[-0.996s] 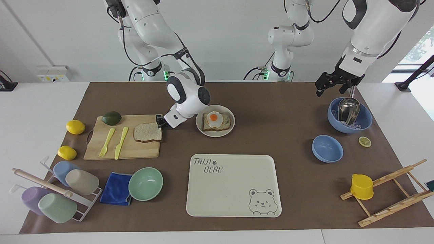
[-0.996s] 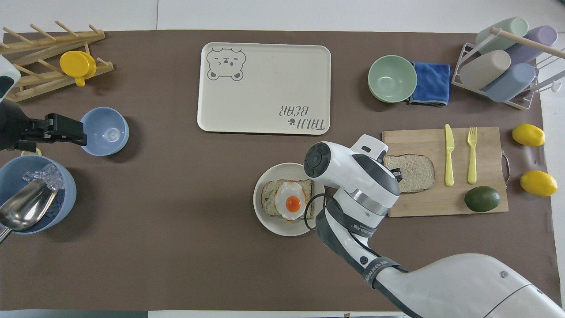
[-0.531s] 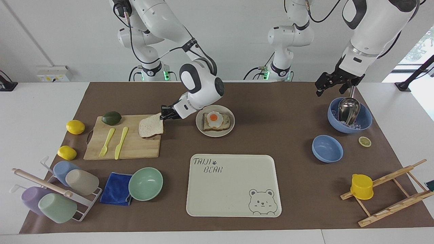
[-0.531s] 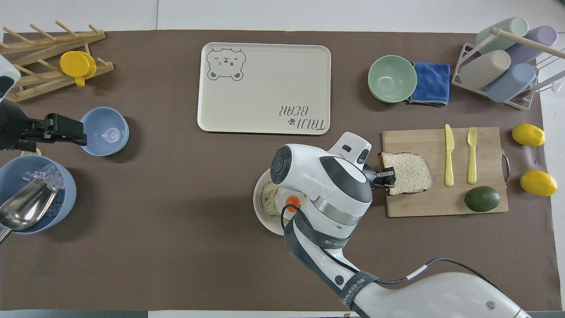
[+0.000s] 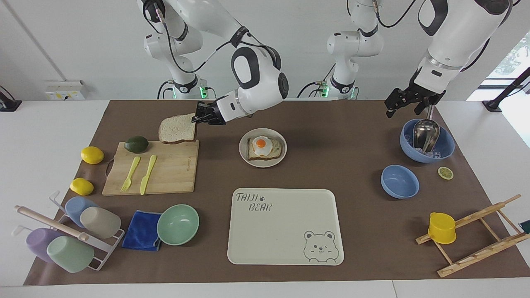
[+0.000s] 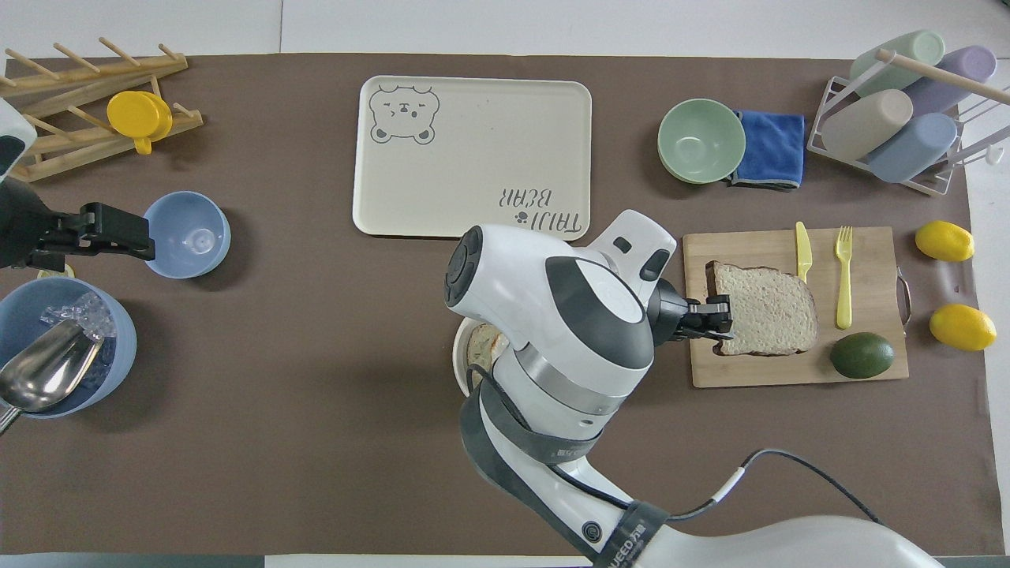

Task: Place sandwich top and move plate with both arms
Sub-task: 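Grasp the bread slice with the right gripper and lift it, then lower the bread slice onto the egg on the plate, open the right gripper, then withdraw the right gripper toward the cutting board while the left gripper advances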

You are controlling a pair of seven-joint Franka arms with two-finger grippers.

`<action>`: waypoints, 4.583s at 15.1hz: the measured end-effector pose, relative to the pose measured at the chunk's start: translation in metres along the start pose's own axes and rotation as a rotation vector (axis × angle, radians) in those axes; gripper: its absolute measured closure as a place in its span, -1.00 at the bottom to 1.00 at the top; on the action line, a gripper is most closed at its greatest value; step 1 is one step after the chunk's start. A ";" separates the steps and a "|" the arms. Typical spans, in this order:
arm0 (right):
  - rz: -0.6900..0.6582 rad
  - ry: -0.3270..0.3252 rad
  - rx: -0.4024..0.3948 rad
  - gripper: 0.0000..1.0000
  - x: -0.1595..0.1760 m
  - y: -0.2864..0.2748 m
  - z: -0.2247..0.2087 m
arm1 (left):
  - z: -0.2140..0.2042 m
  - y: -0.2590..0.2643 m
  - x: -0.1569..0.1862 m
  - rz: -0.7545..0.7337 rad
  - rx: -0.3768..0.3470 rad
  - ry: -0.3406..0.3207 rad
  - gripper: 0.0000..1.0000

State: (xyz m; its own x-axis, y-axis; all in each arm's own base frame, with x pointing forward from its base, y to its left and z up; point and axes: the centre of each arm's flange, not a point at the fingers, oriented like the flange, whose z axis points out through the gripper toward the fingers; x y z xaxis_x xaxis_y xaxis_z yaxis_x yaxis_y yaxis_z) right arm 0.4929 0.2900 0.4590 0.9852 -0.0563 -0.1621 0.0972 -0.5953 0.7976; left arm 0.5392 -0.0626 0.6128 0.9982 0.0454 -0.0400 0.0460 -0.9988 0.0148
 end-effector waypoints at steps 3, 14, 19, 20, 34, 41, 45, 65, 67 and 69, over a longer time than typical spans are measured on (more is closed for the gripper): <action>0.005 0.062 0.066 0.85 -0.015 0.007 -0.040 | 0.000 0.000 0.000 0.000 0.000 0.000 -1.00; -0.029 0.178 0.431 0.85 -0.009 -0.095 -0.080 | 0.000 0.000 0.000 0.000 0.000 0.000 -1.00; -0.021 0.188 0.485 0.85 -0.019 -0.150 -0.087 | 0.000 0.000 0.000 0.000 0.000 0.000 -1.00; -0.024 0.190 0.504 0.85 -0.020 -0.151 -0.090 | 0.000 0.000 0.000 0.000 0.000 0.000 -1.00; -0.040 0.098 0.593 0.85 -0.033 -0.166 -0.091 | 0.000 0.000 0.000 0.000 0.000 0.000 -1.00; 0.001 0.065 0.636 0.85 -0.041 -0.183 -0.086 | 0.000 0.000 0.000 0.000 0.000 0.000 -1.00; 0.011 0.042 0.676 0.85 -0.035 -0.185 -0.079 | 0.000 0.000 0.000 0.000 0.000 0.000 -1.00; 0.218 -0.066 0.848 -1.00 0.079 0.107 -0.006 | -0.001 0.000 -0.001 0.000 0.000 0.002 -1.00; 0.189 -0.091 0.812 -1.00 0.072 0.149 0.002 | -0.003 0.000 -0.001 0.000 -0.001 0.004 -1.00; 0.128 -0.108 0.779 -1.00 0.061 0.182 0.012 | -0.002 0.000 -0.002 -0.001 -0.001 0.002 -1.00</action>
State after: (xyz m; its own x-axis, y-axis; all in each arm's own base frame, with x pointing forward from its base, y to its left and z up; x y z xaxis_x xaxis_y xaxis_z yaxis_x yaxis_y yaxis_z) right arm 0.5694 0.1687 0.5872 0.9590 -0.2158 -0.1835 -0.1819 -0.9658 0.1850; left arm 0.5375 -0.0622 0.6146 0.9982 0.0467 -0.0377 0.0473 -0.9988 0.0154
